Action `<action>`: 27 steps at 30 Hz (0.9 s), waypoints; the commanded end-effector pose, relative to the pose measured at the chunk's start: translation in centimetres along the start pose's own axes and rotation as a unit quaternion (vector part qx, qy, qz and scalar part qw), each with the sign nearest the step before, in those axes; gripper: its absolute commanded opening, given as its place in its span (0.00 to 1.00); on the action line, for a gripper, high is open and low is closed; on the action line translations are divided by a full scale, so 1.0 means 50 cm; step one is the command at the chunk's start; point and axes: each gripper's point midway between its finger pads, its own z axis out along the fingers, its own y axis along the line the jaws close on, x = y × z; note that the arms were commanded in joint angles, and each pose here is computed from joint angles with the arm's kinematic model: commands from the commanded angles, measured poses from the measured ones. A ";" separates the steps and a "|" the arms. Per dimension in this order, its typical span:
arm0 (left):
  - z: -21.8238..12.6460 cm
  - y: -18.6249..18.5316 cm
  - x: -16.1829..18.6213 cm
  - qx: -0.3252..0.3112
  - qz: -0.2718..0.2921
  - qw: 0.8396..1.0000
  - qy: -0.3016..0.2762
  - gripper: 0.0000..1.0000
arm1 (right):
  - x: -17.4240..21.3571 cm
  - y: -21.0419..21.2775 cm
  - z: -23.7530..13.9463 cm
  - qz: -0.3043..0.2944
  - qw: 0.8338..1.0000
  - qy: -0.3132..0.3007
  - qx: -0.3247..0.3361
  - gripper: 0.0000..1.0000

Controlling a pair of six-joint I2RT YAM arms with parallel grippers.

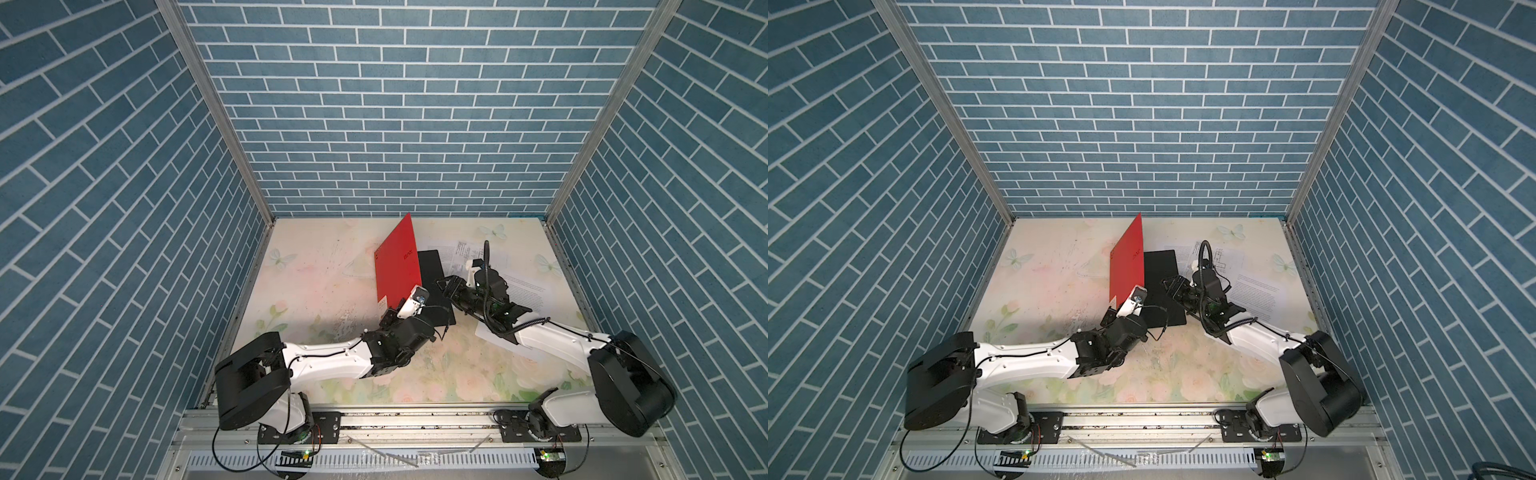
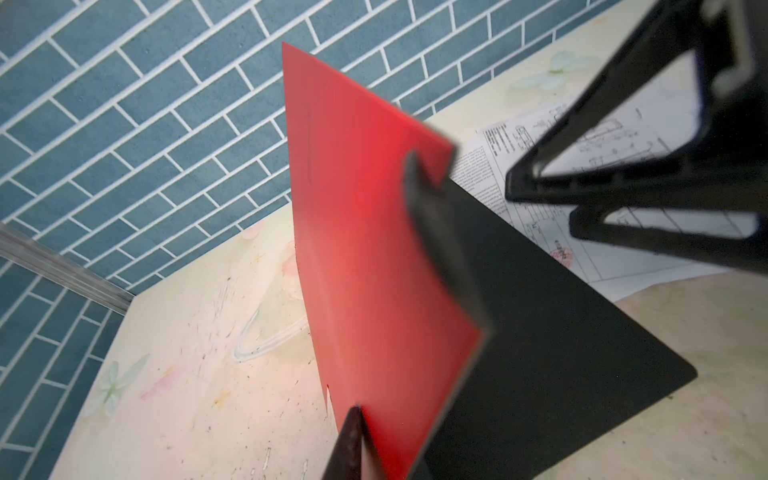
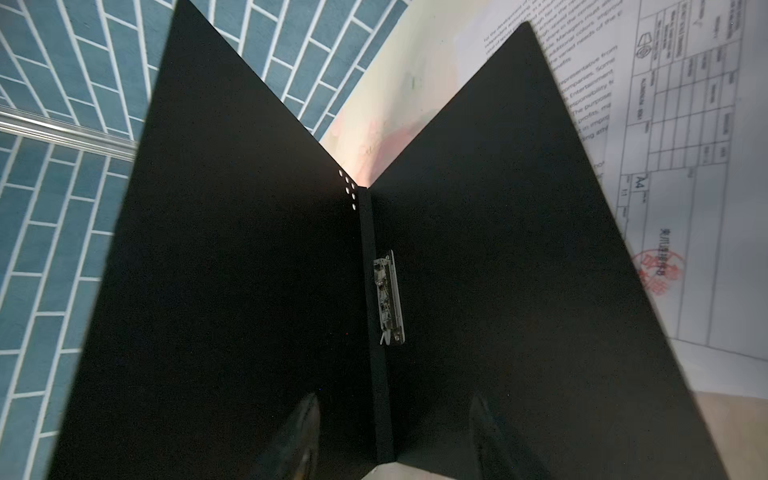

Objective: Put the files into the folder

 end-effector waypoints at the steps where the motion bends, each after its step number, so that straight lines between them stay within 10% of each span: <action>1: -0.007 -0.001 -0.022 0.014 -0.069 0.997 -0.021 0.14 | 0.022 -0.017 0.030 0.014 1.000 0.014 -0.010 0.55; 18: -0.035 0.071 0.009 -0.022 -0.200 0.979 -0.044 0.16 | 0.114 -0.209 0.086 0.045 0.986 0.083 0.137 0.48; 27: -0.051 0.180 0.112 -0.082 -0.294 0.952 -0.022 0.37 | 0.132 -0.269 0.052 0.016 0.972 0.102 0.211 0.46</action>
